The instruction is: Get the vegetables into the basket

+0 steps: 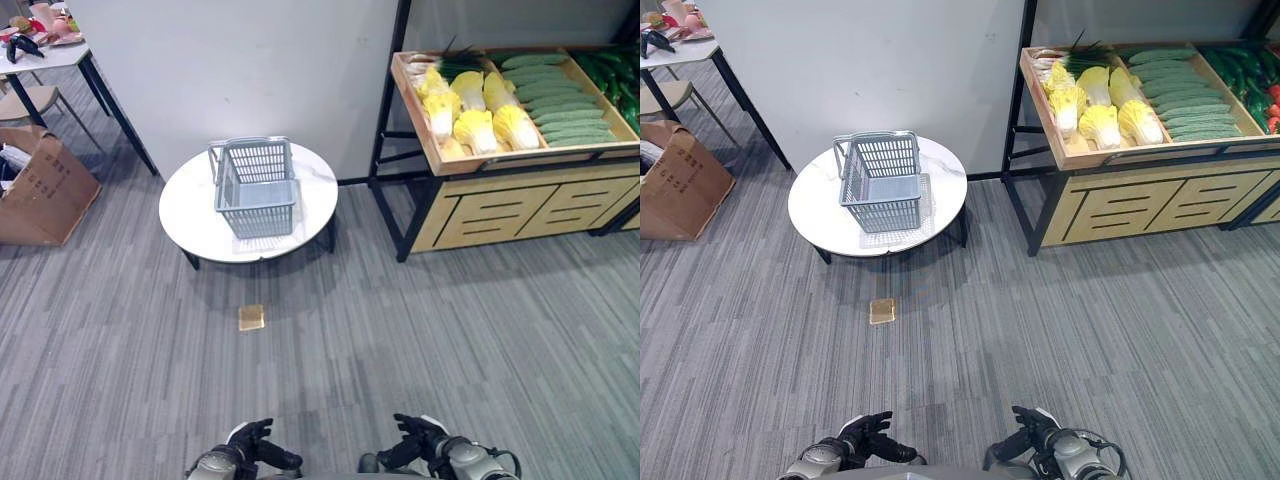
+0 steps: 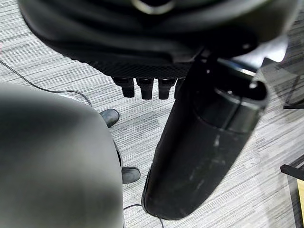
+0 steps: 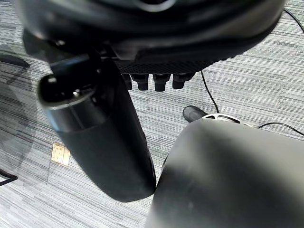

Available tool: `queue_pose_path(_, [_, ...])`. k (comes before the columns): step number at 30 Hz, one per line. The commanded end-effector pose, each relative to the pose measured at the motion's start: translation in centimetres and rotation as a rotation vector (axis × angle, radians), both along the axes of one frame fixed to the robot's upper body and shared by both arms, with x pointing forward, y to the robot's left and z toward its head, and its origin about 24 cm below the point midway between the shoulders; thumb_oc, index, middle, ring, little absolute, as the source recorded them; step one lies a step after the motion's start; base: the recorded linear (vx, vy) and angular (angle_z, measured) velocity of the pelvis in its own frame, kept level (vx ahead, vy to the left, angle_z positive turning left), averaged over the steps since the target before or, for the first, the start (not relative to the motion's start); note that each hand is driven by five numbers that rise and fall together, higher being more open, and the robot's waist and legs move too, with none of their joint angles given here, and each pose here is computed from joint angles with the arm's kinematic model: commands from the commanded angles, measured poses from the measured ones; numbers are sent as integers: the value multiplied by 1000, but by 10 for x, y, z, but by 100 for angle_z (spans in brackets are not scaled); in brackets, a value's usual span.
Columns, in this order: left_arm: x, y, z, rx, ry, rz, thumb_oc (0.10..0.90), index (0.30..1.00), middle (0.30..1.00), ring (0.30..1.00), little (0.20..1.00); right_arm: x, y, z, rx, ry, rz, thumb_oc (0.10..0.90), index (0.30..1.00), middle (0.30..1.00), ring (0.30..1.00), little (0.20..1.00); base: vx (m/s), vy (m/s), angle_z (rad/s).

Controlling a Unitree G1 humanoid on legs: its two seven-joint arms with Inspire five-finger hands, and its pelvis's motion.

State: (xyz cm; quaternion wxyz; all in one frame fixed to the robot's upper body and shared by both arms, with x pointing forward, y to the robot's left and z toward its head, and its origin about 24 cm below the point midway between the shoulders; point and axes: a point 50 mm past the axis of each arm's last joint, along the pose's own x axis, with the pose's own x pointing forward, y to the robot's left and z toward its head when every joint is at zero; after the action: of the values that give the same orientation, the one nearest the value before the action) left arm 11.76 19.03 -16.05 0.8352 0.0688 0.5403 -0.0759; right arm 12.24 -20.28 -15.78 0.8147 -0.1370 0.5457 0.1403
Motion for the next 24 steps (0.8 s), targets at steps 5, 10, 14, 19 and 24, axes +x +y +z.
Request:
queue_pose_path(5, [-4, -8, -4, -1, 44, -27, 900, 1000, 1000, 1000, 1000, -23, -4, -7, -29, 116, 51, 900, 1000, 1000, 1000, 1000, 0, 0, 0])
queue_pose_path(10, [-9, -3, -5, 20, 68, -22, 900, 1000, 1000, 1000, 1000, -27, -2, -9, -20, 128, 40, 900, 1000, 1000, 1000, 1000, 6, -3, 0])
queue_pose_path(14, [-11, -1, -6, 27, 74, -24, 900, 1000, 1000, 1000, 1000, -29, 1, -9, -12, 131, 41, 900, 1000, 1000, 1000, 1000, 0, 0, 0])
queue_pose_path(19, [-16, 2, -7, 40, 91, -12, 900, 1000, 1000, 1000, 1000, -33, 3, -11, -6, 141, 40, 900, 1000, 1000, 1000, 1000, 12, -1, 0])
queue_pose_path(24, [-20, 5, -7, 52, 102, -6, 900, 1000, 1000, 1000, 1000, -36, 4, -11, -2, 151, 30, 900, 1000, 1000, 1000, 1000, 7, 1, 0])
